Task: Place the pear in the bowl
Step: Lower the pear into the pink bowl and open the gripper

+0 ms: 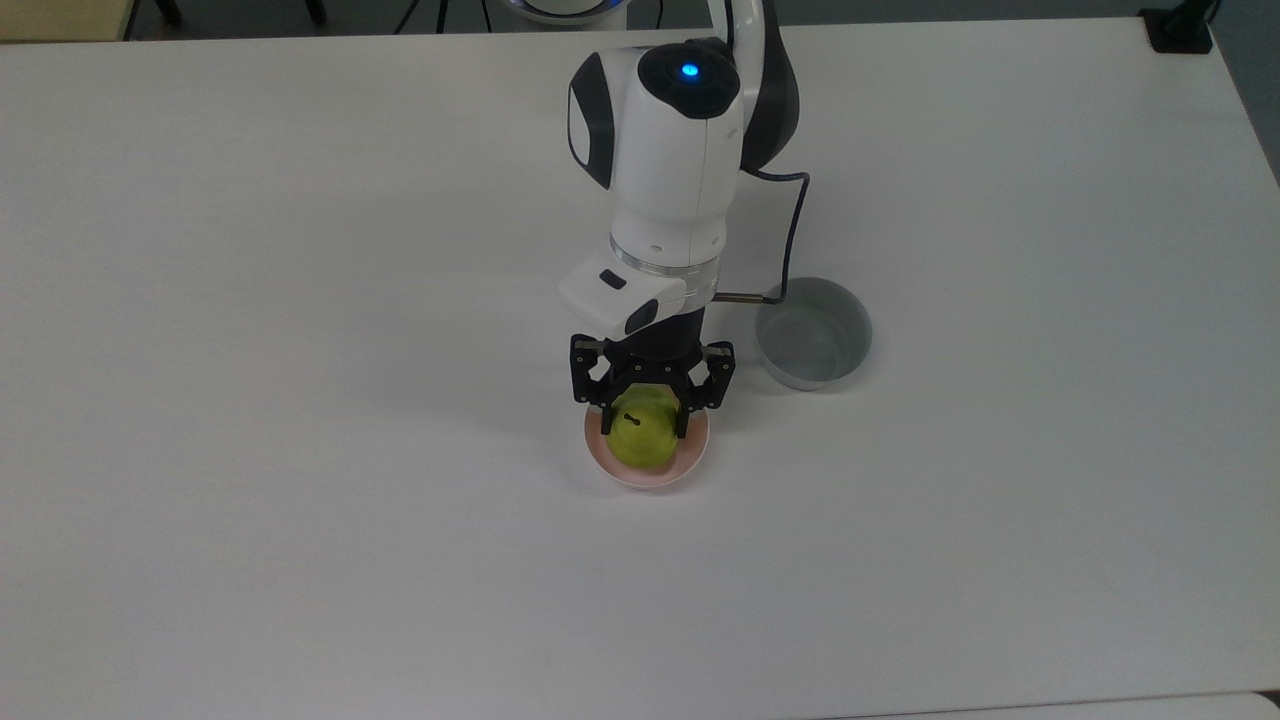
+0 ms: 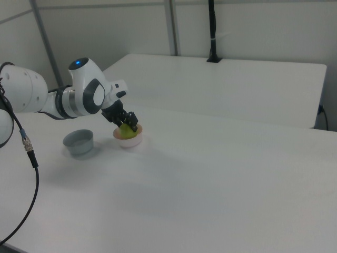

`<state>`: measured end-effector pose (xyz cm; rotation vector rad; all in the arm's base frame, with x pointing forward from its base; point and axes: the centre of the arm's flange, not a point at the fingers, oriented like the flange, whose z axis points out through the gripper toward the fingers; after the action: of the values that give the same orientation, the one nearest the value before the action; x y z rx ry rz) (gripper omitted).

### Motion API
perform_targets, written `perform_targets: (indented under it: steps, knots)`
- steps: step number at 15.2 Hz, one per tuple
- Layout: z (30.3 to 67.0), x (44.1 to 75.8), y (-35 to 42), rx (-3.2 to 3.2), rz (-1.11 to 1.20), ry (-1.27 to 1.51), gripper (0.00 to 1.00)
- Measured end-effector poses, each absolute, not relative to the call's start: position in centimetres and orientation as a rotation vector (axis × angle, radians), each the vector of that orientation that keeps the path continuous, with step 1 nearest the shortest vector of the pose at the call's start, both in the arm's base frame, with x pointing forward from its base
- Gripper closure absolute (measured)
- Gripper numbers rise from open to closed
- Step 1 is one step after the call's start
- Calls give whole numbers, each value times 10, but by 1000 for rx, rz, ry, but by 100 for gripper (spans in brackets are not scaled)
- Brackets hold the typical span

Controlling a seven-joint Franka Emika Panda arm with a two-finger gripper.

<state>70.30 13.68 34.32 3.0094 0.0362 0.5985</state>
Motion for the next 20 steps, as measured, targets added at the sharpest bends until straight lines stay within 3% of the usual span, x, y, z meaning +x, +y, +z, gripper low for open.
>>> perform_targets:
  steps: [5,7,16,20]
  knots:
    - [342,703,137,3009,596,37,28]
    - [342,703,137,3009,597,37,20]
    - [346,704,136,3008,609,34,19]
    - [374,707,133,3004,645,14,19]
